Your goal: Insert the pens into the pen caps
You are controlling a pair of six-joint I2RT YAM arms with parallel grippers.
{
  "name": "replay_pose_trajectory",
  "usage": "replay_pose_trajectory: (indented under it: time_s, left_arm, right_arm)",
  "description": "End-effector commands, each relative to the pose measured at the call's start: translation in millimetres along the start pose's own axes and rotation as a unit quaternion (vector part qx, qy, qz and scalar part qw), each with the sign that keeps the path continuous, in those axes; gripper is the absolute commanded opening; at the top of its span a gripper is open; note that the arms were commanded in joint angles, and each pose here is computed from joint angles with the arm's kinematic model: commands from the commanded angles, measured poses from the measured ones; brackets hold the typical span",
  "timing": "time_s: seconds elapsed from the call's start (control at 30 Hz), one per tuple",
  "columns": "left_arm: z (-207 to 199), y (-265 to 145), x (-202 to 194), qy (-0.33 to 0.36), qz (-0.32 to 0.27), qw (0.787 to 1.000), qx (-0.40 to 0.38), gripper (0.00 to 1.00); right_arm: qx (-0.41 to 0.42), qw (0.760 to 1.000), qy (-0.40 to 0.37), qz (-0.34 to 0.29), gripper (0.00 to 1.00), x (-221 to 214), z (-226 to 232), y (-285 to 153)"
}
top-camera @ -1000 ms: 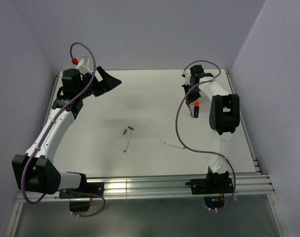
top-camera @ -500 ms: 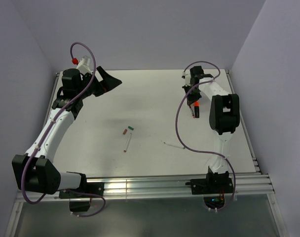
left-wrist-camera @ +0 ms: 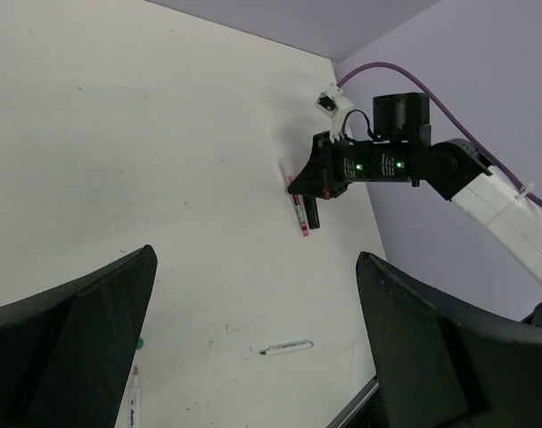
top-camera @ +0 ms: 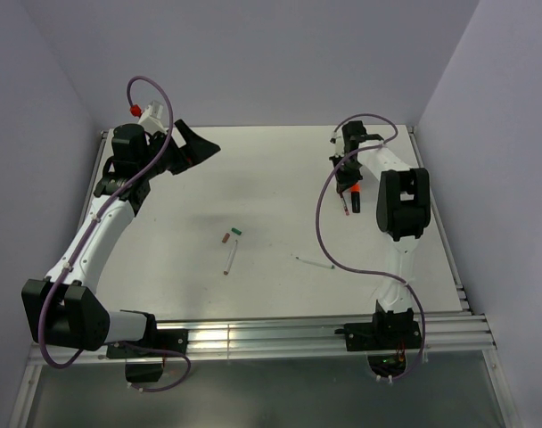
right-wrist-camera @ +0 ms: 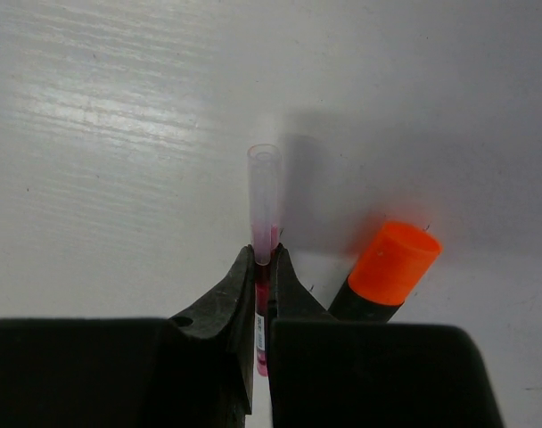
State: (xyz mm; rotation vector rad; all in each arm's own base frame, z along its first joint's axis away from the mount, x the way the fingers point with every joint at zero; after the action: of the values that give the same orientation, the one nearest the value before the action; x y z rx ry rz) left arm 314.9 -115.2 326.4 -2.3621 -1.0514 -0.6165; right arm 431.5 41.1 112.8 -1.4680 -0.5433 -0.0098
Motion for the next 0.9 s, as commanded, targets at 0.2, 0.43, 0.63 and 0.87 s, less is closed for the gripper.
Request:
replay_pose_trajectory:
  time_s: [0.2, 0.43, 0.63, 0.87]
  left_arm:
    - [-6.9, 1.3, 5.6, -0.006, -0.009, 1.000, -0.018, 1.00]
    - [-7.4, 0.7, 5.6, -0.007, -0.008, 1.000, -0.018, 1.00]
    - [-7.2, -0.3, 5.0, -0.005, -0.008, 1.000, -0.017, 1.00]
    - [-10.4, -1.6, 6.7, -0.009, -0.009, 1.000, -0.018, 1.00]
  right_arm:
    - [-0.014, 0.999, 0.037, 0.026, 0.05, 3.3, -5.1, 10.8]
    - [-0.008, 0.998, 0.044, 0.035, 0.17, 3.2, -4.3, 14.9]
    - [-0.009, 0.998, 0.051, 0.038, 0.23, 3.7, -4.8, 14.0]
    - [0.002, 0.998, 0.055, 0.027, 0.37, 9.5, -2.5, 3.5]
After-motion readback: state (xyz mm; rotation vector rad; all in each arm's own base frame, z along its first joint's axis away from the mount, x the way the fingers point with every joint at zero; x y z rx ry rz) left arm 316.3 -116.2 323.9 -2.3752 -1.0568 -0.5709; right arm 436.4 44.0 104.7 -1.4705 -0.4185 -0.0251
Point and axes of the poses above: each gripper's point midway between its finger pads, its own y axis out along the fingers, its own z axis along the line the jaws close on, x = y × z, the point moved 9 cm from there along -y, back along the fingers, and after that the axes turned 8 degrees about -y, right-handed, at the moved point
